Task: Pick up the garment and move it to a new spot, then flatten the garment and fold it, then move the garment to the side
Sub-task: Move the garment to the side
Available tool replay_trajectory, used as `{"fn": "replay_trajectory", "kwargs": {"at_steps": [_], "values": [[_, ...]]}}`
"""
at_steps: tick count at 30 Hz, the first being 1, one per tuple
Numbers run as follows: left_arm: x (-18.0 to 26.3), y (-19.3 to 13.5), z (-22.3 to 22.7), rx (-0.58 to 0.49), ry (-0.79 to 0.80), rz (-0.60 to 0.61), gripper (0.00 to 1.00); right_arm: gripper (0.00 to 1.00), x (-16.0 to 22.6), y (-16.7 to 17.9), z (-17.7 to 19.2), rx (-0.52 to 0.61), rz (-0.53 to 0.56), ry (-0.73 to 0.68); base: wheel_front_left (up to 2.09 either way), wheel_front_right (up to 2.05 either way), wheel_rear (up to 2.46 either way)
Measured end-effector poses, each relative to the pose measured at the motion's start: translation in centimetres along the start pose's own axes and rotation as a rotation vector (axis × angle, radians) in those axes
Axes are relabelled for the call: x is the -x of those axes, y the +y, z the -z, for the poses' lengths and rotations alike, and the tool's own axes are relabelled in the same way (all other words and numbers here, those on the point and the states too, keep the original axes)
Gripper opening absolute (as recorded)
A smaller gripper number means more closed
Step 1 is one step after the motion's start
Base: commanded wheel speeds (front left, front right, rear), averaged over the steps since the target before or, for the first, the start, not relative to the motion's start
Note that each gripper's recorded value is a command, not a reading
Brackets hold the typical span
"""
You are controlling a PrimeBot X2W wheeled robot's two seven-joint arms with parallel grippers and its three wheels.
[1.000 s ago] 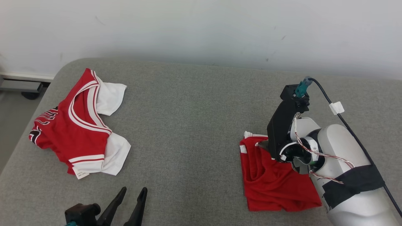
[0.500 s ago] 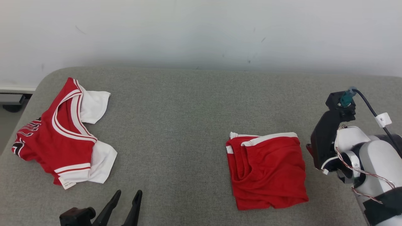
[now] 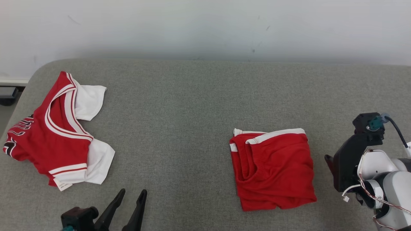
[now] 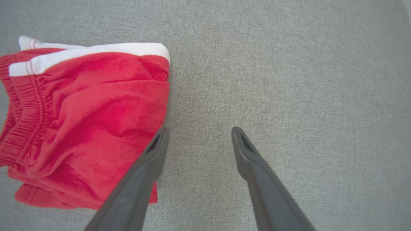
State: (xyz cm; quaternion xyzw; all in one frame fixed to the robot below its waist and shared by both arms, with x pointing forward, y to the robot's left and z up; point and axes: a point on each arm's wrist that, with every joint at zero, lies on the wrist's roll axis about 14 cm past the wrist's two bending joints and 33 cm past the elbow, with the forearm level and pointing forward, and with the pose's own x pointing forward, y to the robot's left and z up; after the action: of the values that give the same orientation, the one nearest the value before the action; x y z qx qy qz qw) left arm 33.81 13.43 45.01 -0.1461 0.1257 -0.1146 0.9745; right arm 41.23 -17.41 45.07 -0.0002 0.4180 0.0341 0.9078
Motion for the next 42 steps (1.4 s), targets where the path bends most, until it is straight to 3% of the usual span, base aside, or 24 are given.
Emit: {"fn": "replay_trajectory", "kwargs": {"at_steps": [14,32,33,34,35,36,37,38,42], "values": [[-0.7,0.4,0.0,-0.004,0.020,-0.002,1.00,1.00,-2.2,2.2,1.7,-0.058,-0.051,-0.033,0.00,0.00,0.00],[-0.2,0.9,0.0,-0.009,0.033,-0.012,1.00,1.00,-5.3,5.2,4.0,-0.161,-0.120,0.043,0.00,0.00,0.00],[-0.2,0.9,0.0,-0.009,0.033,-0.014,1.00,0.95,-5.4,5.2,3.8,-0.167,-0.119,0.043,0.00,0.00,0.00],[-0.2,1.0,0.0,-0.009,0.033,-0.015,1.00,0.84,-5.5,5.1,3.7,-0.176,-0.120,0.045,0.00,0.00,0.00],[-0.1,1.1,0.0,-0.008,0.033,-0.019,1.00,0.49,-5.7,5.1,3.7,-0.178,-0.120,0.050,0.00,0.00,0.00],[-0.1,1.2,0.0,-0.008,0.033,-0.021,1.00,0.29,-5.8,5.2,3.5,-0.178,-0.120,0.050,0.00,0.00,0.00],[-0.1,1.2,0.0,-0.008,0.033,-0.023,1.00,0.29,-5.8,5.2,3.3,-0.182,-0.121,0.046,0.00,0.00,0.00],[-0.1,1.2,0.0,-0.008,0.033,-0.024,1.00,0.00,-5.9,5.1,3.2,-0.186,-0.120,0.046,0.00,0.00,0.00],[0.0,1.4,0.0,-0.007,0.033,-0.028,1.00,0.00,-6.2,4.8,2.7,-0.199,-0.114,0.047,0.00,0.00,0.00]]}}
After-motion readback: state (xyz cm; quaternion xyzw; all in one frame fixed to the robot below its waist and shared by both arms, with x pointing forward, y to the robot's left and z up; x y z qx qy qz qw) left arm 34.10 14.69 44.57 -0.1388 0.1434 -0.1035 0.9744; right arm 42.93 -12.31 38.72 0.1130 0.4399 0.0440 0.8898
